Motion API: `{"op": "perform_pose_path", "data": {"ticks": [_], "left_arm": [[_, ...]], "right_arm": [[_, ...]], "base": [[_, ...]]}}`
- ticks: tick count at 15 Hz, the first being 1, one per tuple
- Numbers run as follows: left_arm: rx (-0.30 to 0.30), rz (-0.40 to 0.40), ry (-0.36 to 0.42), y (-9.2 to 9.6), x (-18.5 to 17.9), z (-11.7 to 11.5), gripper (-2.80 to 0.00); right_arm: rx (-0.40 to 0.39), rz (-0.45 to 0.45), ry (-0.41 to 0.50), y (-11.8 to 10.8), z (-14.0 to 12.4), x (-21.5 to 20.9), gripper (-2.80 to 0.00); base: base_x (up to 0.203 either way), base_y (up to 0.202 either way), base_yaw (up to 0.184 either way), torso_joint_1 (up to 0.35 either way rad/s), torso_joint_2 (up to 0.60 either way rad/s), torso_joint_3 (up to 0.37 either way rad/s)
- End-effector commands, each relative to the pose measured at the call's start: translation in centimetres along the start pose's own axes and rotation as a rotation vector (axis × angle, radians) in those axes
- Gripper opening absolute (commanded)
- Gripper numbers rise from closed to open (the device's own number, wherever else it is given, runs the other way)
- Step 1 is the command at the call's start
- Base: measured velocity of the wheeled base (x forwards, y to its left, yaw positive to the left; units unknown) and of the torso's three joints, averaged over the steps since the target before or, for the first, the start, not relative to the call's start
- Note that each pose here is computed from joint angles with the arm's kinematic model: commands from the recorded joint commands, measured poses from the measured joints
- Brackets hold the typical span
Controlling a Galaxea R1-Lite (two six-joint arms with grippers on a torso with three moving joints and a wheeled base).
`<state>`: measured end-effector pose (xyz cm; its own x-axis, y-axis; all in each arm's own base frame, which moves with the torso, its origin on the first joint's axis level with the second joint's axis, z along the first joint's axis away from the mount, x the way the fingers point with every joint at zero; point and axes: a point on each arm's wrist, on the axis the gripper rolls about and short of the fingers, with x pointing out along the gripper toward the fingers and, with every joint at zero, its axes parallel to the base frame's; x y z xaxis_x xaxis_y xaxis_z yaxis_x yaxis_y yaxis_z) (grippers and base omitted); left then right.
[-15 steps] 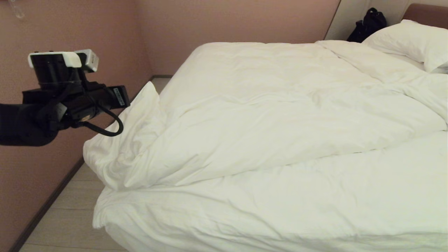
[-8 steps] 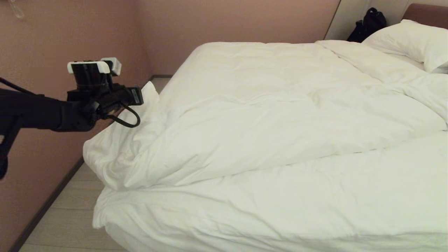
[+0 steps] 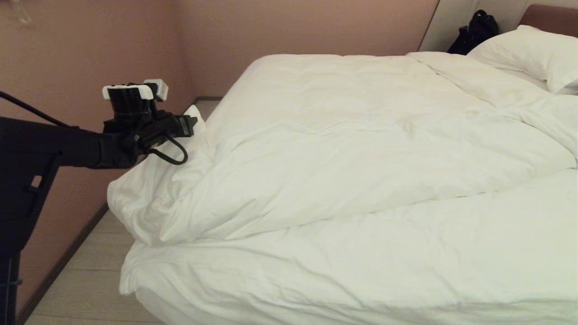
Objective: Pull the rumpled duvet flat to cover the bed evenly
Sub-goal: Flatten the corners of the folded blanket
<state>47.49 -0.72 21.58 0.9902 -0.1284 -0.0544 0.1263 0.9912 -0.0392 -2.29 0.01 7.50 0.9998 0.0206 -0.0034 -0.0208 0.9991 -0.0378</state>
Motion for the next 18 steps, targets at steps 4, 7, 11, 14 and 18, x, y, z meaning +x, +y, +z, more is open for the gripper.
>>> {"op": "perform_pose_path", "data": {"ticks": [4,7,11,14,18], "left_arm": [[0.020,-0.015,0.005,-0.4,1.1,-1.2,0.00],[0.028,-0.016,-0.011,-0.3,1.8,-1.2,0.00],[0.043,-0.050,-0.004,-0.3,3.0,-2.2,0.00],[0.046,-0.044,0.012,0.0,4.5,-3.8,0.00],[0.051,-0.043,0.039,0.2,5.2,-5.4,0.00]], "right_arm": [[0.000,0.001,0.001,0.0,0.0,0.0,-2.80],[0.000,0.001,0.001,0.0,0.0,0.0,-2.80],[0.000,0.001,0.001,0.0,0.0,0.0,-2.80],[0.000,0.001,0.001,0.0,0.0,0.0,-2.80],[0.000,0.001,0.001,0.0,0.0,0.0,-2.80]], "base": [[0.000,0.000,0.000,0.000,0.00,0.000],[0.000,0.000,0.000,0.000,0.00,0.000],[0.000,0.000,0.000,0.000,0.00,0.000],[0.000,0.000,0.000,0.000,0.00,0.000],[0.000,0.000,0.000,0.000,0.00,0.000]]}}
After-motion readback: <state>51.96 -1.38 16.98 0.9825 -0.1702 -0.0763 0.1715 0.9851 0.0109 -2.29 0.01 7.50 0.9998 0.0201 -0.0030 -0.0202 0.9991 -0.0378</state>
